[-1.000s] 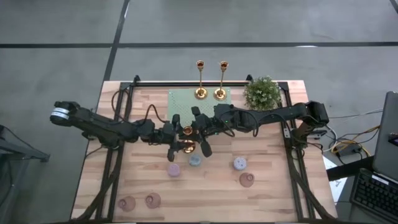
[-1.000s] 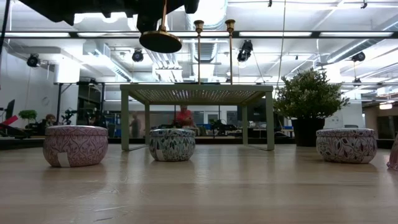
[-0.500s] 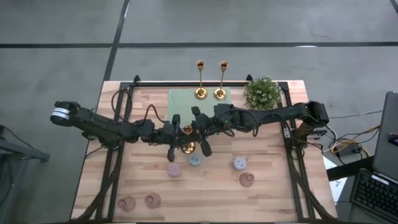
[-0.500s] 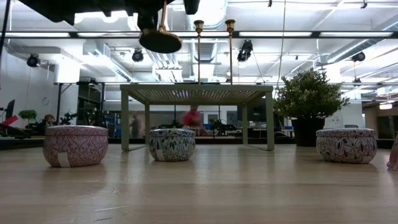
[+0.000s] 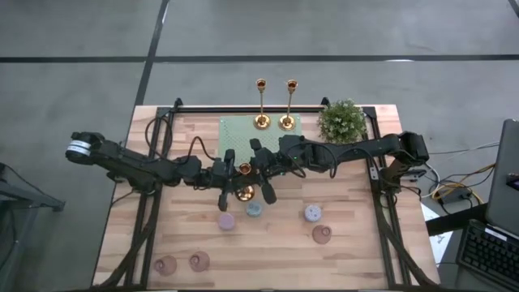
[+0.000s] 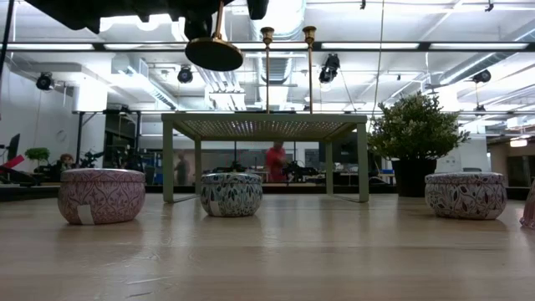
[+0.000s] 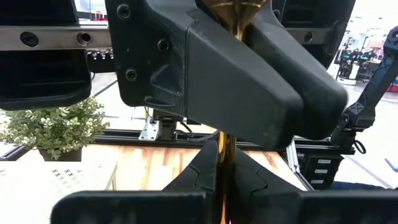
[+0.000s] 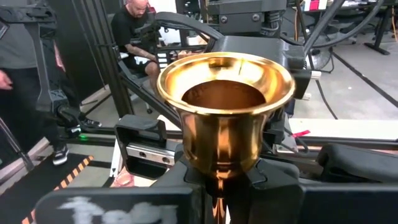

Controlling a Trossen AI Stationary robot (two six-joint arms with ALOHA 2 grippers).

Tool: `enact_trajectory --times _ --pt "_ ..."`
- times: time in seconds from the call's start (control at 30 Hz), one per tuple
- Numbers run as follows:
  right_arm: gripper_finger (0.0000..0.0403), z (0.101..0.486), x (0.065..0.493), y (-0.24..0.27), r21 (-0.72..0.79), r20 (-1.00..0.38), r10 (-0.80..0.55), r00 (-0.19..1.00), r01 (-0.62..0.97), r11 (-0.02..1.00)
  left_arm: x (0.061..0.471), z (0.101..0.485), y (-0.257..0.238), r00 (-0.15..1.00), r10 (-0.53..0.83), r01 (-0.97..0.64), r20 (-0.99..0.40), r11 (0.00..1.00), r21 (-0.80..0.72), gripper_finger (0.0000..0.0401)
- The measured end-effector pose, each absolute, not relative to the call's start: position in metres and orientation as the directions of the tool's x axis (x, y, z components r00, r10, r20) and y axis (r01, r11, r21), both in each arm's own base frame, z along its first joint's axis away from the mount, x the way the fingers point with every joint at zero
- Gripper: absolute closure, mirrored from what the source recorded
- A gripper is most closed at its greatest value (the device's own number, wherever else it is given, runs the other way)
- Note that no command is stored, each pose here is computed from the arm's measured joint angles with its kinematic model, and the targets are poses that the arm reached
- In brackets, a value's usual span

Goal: Pick & Place candle stick holders
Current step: Put the gold candle holder on the shelf

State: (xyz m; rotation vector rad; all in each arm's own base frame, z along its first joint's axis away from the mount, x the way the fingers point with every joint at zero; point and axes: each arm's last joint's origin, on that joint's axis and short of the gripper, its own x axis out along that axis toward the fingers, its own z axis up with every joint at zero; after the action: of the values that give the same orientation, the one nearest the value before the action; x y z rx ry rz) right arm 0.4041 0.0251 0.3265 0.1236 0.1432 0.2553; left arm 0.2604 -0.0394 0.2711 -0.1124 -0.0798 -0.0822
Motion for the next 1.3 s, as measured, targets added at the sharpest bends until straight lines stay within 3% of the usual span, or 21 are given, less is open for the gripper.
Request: enact_trajectory --times 0.33,0.9,1.07,1.3 --pt "0.0362 0.327 0.402 0.025 0.154 -0.136 0.259 0.956 -0.238 0.959 0.260 0.271 -0.039 0.994 -0.068 0.077 0.085 0.991 -0.107 0.0390" --pt "0.0146 0.336 0.383 0.023 0.111 -0.249 0.229 0.941 -0.207 0.972 0.242 0.286 -0.024 0.984 0.151 -0.144 0.095 0.987 -0.071 0.0390" --pt "0.0115 0.348 0.365 0.027 0.108 -0.286 0.251 0.925 -0.230 0.967 0.235 0.293 -0.016 0.954 0.273 -0.265 0.123 0.961 -0.072 0.0389" --pt "0.0099 0.341 0.347 0.043 0.098 -0.313 0.282 0.907 -0.264 0.959 0.231 0.296 0.016 0.888 0.441 -0.439 0.132 0.897 -0.044 0.0390"
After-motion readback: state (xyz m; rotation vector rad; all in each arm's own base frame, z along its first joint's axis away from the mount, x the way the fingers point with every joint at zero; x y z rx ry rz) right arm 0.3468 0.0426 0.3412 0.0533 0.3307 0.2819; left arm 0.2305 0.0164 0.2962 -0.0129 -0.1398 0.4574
